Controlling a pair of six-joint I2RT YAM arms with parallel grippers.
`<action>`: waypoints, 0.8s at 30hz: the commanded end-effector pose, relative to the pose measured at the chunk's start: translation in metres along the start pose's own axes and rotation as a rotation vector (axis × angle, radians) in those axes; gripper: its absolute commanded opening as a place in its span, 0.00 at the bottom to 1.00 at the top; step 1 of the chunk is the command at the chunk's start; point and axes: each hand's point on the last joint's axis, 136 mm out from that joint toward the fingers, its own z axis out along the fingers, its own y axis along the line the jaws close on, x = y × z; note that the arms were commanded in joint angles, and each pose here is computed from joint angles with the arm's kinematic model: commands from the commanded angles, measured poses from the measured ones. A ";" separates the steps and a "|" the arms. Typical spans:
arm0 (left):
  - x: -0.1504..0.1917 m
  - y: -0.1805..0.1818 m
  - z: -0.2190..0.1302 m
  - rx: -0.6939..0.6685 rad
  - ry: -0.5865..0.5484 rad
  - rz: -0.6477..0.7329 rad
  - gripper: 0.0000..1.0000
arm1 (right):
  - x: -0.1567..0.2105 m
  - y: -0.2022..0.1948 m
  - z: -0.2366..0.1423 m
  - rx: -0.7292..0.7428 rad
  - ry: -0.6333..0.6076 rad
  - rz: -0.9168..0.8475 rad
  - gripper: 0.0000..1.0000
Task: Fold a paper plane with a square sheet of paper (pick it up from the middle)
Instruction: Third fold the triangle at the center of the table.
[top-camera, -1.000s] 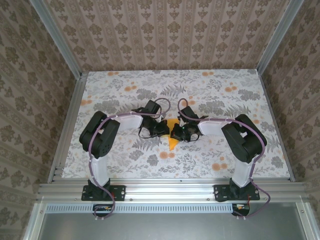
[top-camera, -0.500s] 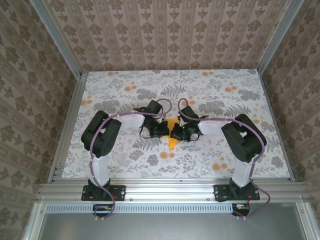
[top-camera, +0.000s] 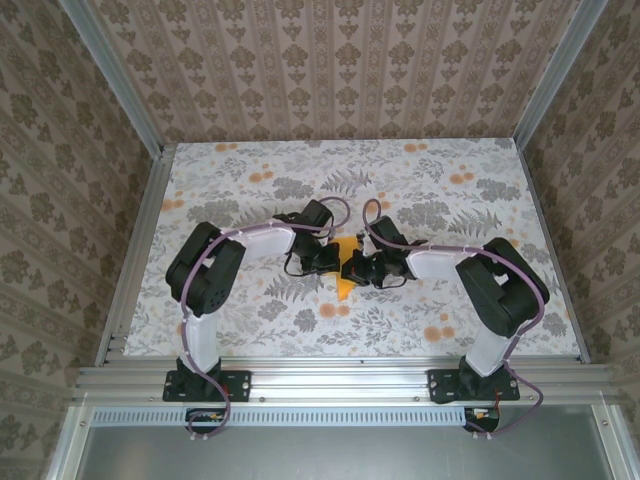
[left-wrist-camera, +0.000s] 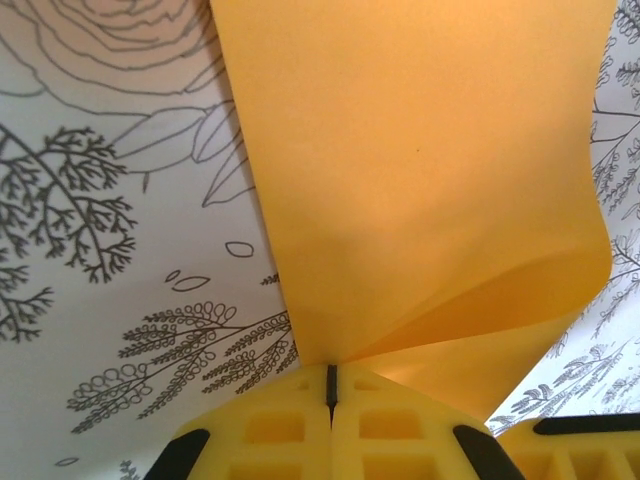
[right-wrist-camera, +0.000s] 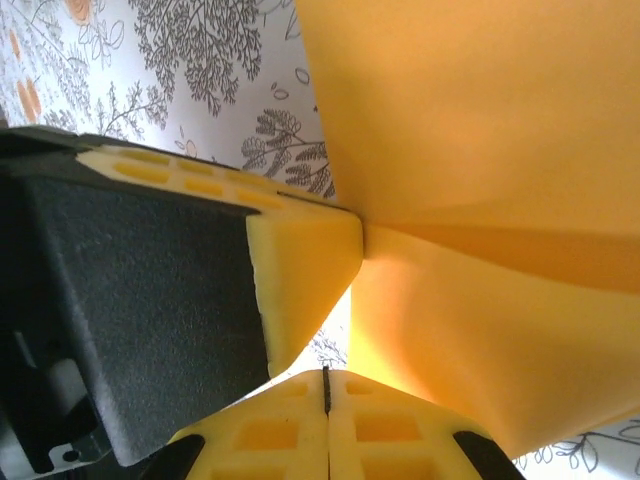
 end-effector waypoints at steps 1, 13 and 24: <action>0.026 0.056 0.018 -0.227 0.087 -0.035 0.00 | 0.009 0.008 -0.003 -0.057 0.026 0.005 0.07; 0.030 0.061 0.022 -0.278 0.097 -0.023 0.00 | 0.029 -0.011 0.010 -0.038 0.078 0.037 0.08; 0.034 0.070 0.022 -0.348 0.097 -0.017 0.00 | 0.028 -0.019 0.021 -0.039 0.084 0.046 0.08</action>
